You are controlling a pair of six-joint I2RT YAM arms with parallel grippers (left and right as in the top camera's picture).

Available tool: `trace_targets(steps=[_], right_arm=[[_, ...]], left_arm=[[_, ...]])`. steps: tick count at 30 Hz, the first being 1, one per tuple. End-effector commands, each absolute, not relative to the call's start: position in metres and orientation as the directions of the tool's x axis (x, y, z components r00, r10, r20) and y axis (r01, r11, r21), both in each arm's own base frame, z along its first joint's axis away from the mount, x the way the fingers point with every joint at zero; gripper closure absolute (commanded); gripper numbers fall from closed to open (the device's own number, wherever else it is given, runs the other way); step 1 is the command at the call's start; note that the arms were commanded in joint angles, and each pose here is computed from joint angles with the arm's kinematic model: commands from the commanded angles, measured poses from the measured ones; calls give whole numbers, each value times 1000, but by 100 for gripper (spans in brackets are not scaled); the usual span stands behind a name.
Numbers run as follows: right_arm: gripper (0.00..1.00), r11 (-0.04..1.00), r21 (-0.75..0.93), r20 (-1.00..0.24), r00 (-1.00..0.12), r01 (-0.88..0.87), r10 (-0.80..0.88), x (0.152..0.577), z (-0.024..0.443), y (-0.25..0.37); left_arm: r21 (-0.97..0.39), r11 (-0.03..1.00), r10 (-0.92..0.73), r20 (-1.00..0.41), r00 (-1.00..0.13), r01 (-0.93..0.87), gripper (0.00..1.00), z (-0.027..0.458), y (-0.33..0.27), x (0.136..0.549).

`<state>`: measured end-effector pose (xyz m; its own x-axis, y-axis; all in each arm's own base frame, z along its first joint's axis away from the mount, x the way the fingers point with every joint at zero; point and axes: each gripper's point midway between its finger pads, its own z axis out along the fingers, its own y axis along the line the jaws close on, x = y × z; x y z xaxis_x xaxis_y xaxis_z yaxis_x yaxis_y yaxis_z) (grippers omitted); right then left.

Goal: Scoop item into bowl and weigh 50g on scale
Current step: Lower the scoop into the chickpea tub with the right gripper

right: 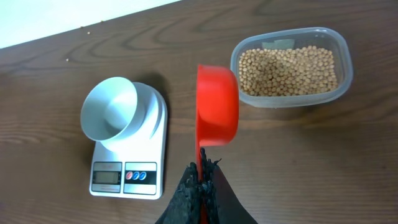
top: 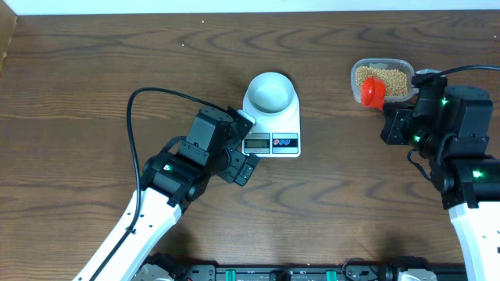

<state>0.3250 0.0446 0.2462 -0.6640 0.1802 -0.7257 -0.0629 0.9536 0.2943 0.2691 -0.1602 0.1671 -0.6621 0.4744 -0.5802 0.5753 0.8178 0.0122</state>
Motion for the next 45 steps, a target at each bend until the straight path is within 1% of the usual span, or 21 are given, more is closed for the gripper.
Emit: trace_targets(steps=[1,33,42,45], right_arm=[[99,965,258,-751,-639,-49,169,327,254,36],[99,969,240,-771,-618,-60,153,331,259,35],[99,946,302,-724,-674,-118,147,335,244,51],[99,946,300,-703,-698,-120,134,339,240,52]], left_arm=[[28,816,482,-586,-652,578,2,170,-160,273],[28,816,482,-585,-652,578,2,170,-160,273],[28,816,482,-585,-652,578,2,170,-160,273],[28,816,482,-585,-652,578,2,170,-160,273]])
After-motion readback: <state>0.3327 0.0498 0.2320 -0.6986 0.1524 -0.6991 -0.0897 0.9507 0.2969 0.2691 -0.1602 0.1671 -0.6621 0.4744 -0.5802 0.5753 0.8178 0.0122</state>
